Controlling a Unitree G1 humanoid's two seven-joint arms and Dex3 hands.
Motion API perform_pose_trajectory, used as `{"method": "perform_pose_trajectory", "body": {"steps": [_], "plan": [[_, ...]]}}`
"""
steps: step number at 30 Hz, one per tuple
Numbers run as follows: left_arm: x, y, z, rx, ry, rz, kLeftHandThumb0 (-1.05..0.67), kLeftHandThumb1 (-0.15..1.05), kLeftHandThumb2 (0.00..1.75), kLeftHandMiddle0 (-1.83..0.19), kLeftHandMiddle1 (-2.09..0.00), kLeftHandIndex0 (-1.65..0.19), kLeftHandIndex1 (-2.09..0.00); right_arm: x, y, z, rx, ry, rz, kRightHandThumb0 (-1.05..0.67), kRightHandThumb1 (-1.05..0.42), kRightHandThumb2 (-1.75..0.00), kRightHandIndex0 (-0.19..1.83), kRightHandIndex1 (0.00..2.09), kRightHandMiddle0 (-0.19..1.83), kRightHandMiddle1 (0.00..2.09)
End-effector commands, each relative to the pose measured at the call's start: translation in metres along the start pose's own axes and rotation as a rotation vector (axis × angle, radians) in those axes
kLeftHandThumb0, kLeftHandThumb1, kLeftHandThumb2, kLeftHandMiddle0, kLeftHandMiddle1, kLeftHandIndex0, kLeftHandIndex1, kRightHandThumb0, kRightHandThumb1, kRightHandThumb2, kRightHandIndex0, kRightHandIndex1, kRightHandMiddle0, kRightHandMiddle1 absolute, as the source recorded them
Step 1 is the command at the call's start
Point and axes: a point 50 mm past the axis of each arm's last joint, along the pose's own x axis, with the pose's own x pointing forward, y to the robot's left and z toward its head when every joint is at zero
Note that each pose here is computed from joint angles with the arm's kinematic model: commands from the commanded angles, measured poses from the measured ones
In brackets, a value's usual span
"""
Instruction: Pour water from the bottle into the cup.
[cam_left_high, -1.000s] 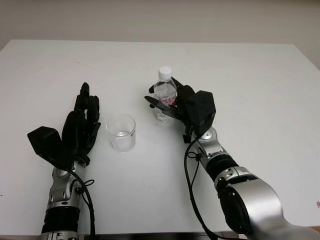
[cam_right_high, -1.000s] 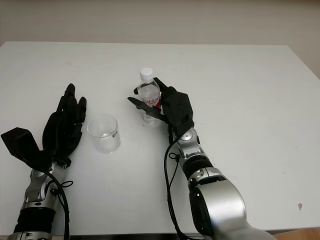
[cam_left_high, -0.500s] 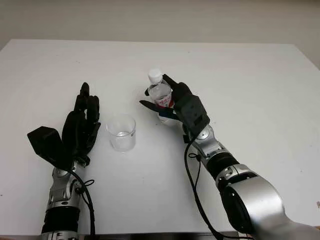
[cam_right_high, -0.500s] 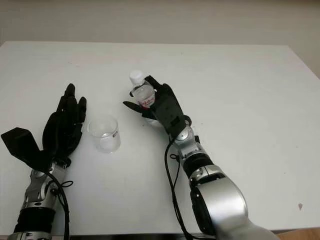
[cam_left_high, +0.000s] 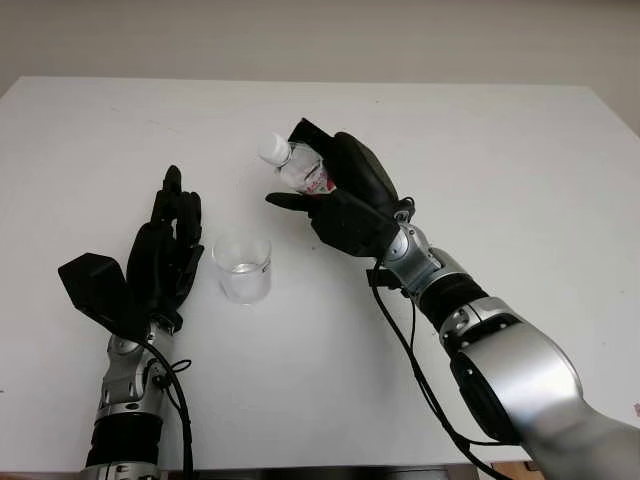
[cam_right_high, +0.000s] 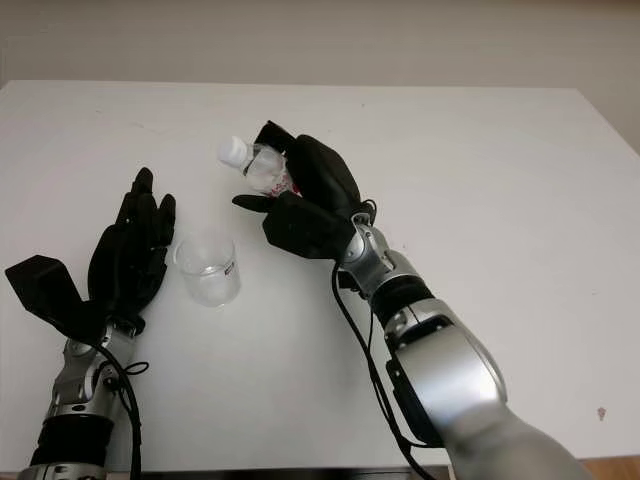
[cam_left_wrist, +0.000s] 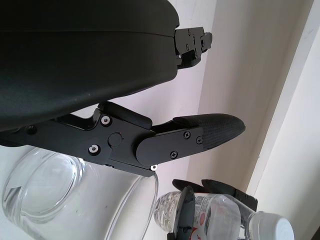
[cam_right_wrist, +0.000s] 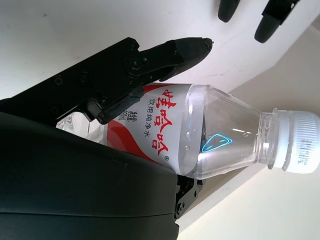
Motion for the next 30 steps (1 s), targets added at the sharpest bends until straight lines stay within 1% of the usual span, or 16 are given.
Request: {"method": "perform_pose_trajectory", "body": {"steps": [1,6,13,17,21,24,30], "plan": [[0.001,-0.002,0.003,0.004,-0.015,-0.008,-0.69,1.05,0.58,0.11,-0.05,0.13,-0.05,0.007,-0.012,0.007,-0.053,-0.051,-0.025,-0.43,-1.05,-0.31,1.29,2.09,0.89,2.09],[0.002,-0.004,0.002,-0.006,-0.018,-0.008,-0.69,1.05,0.59,0.11,-0.05,0.12,-0.05,0.007,-0.013,0.01,-0.172,-0.116,-0.048,-0.43,-1.05,-0.26,1.29,2.09,0.91,2.09],[0.002,-0.005,0.0,-0.01,-0.014,-0.002,-0.7,1.05,0.58,0.11,-0.05,0.13,-0.05,0.006,-0.013,0.011,-0.282,-0.18,-0.061,-0.43,-1.05,-0.25,1.32,2.09,0.92,2.09],[0.002,-0.005,-0.001,-0.017,-0.014,-0.002,-0.71,1.05,0.57,0.11,-0.05,0.13,-0.05,0.004,-0.013,0.012,-0.37,-0.246,-0.079,-0.42,-1.05,-0.23,1.33,2.09,0.91,2.09],[0.002,-0.005,-0.001,-0.021,-0.013,0.0,-0.71,1.05,0.56,0.1,-0.06,0.12,-0.06,0.003,-0.013,0.014,-0.484,-0.314,-0.108,-0.41,-1.05,-0.22,1.31,2.09,0.87,2.09],[0.002,-0.006,-0.002,-0.021,-0.013,0.0,-0.7,1.05,0.57,0.1,-0.05,0.12,-0.05,0.003,-0.014,0.015,-0.551,-0.356,-0.108,-0.43,-1.05,-0.25,1.3,2.09,0.86,2.09],[0.002,-0.007,-0.003,-0.027,-0.013,0.002,-0.71,1.05,0.57,0.1,-0.06,0.13,-0.05,0.003,-0.014,0.018,-0.609,-0.425,-0.102,-0.43,-1.05,-0.17,1.23,2.09,0.82,2.09]]}}
